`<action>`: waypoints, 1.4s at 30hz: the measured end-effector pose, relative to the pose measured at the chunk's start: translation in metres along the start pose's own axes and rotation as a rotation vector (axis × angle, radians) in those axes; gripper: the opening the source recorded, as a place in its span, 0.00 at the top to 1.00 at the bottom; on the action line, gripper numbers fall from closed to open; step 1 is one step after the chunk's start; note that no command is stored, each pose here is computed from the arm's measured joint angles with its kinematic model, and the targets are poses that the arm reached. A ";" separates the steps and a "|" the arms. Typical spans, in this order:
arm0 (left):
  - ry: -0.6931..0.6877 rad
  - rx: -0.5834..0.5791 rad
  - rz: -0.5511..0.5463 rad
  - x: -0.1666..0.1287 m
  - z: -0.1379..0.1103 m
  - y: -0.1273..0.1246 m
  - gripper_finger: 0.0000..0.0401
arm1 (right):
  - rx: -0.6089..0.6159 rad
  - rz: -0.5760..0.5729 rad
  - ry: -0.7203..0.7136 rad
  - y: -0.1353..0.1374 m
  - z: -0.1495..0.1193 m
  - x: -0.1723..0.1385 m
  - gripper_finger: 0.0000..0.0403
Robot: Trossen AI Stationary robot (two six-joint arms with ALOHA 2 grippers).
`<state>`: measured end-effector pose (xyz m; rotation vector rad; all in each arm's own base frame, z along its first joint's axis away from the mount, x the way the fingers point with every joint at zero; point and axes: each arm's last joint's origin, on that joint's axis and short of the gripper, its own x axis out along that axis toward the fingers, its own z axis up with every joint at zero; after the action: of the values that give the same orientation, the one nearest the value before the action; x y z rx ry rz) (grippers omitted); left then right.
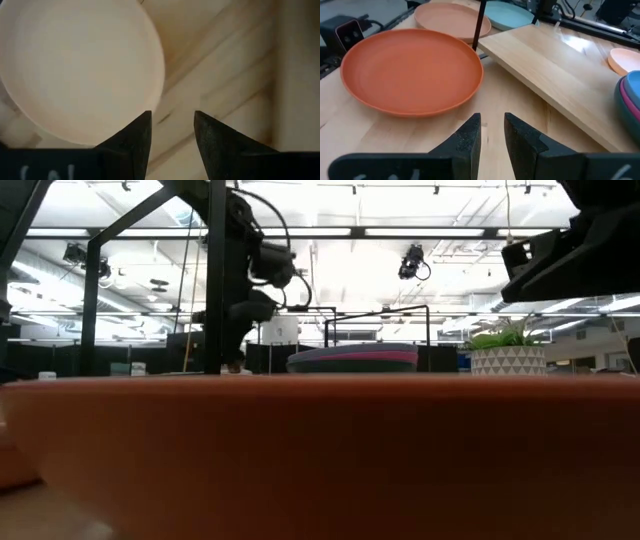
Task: Place and stack plates onto a shelf
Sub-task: Put the light orange plate on the shelf
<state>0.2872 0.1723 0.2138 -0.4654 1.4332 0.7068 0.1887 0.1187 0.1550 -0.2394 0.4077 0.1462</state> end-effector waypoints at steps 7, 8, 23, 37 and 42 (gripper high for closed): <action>0.039 0.098 0.083 0.023 -0.012 0.006 0.61 | 0.025 0.003 -0.013 -0.001 -0.009 -0.002 0.77; 0.040 0.100 0.083 0.026 -0.012 0.006 0.61 | 0.027 0.003 -0.017 -0.001 -0.009 -0.002 0.77; 0.045 0.215 0.077 0.056 -0.030 -0.002 0.61 | 0.014 -0.010 -0.045 -0.002 -0.013 -0.004 0.77; 0.127 0.537 0.111 0.070 -0.050 -0.008 0.64 | 0.023 -0.012 -0.052 -0.002 -0.012 -0.004 0.77; 0.126 0.615 0.124 0.070 -0.049 -0.007 0.81 | 0.023 -0.011 -0.052 -0.002 -0.012 -0.004 0.77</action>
<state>0.2559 0.1448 0.1384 0.0603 1.7171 0.3046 0.1808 0.1128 0.1460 -0.2145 0.3560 0.1369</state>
